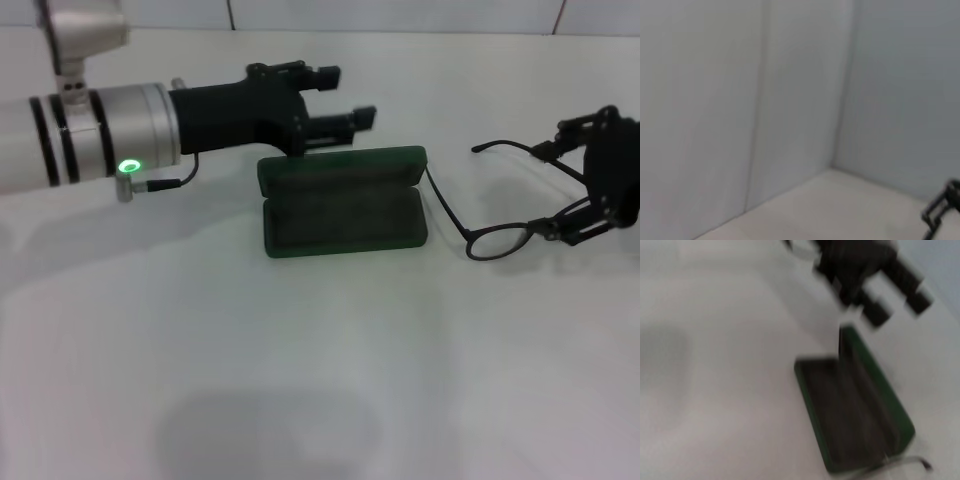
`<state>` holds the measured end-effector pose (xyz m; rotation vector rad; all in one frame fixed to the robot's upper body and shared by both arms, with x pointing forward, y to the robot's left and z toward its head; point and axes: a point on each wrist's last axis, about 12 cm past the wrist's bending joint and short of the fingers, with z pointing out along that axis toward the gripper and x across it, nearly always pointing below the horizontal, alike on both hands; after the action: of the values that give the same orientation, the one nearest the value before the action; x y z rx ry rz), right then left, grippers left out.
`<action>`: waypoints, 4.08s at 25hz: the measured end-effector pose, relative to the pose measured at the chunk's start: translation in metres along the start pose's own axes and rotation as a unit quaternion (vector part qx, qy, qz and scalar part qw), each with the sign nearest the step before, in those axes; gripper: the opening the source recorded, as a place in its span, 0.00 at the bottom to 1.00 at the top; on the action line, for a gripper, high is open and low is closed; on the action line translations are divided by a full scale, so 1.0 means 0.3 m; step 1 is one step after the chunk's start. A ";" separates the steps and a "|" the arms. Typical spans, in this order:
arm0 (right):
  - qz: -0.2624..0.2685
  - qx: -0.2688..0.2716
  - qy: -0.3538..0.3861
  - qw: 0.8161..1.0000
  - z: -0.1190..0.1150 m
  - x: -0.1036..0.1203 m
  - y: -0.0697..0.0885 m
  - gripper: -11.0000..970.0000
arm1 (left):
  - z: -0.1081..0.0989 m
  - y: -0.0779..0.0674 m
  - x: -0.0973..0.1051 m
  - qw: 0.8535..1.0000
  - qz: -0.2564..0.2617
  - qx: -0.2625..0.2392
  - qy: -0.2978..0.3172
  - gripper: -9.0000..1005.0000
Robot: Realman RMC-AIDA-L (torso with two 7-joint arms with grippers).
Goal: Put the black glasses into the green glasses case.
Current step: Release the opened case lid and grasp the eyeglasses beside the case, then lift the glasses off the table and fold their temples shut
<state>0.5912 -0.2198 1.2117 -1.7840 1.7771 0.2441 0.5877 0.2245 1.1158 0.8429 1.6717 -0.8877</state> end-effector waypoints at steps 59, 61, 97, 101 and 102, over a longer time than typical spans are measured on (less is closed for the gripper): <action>-0.058 -0.096 0.216 0.970 0.319 -0.096 -0.049 0.19 | -0.058 0.036 0.067 0.989 -0.114 -0.063 -0.067 0.73; -0.059 -0.089 0.216 0.971 0.305 -0.096 -0.049 0.15 | -0.060 0.029 0.063 0.990 -0.113 -0.052 -0.070 0.73; -0.047 0.102 -0.323 0.940 0.176 0.140 0.233 0.12 | -0.091 -0.077 -0.095 0.972 -0.089 0.202 -0.085 0.73; -0.026 0.087 -0.342 0.935 0.195 0.166 0.231 0.12 | -0.089 -0.094 -0.106 0.966 -0.085 0.229 -0.087 0.73; -0.023 0.083 -0.344 0.935 0.203 0.166 0.231 0.12 | -0.087 -0.099 -0.111 0.964 -0.083 0.238 -0.087 0.73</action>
<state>0.5460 -0.2244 1.1172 -1.3788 1.2094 0.5969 0.5582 0.2290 1.1580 0.9172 1.4076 -1.4754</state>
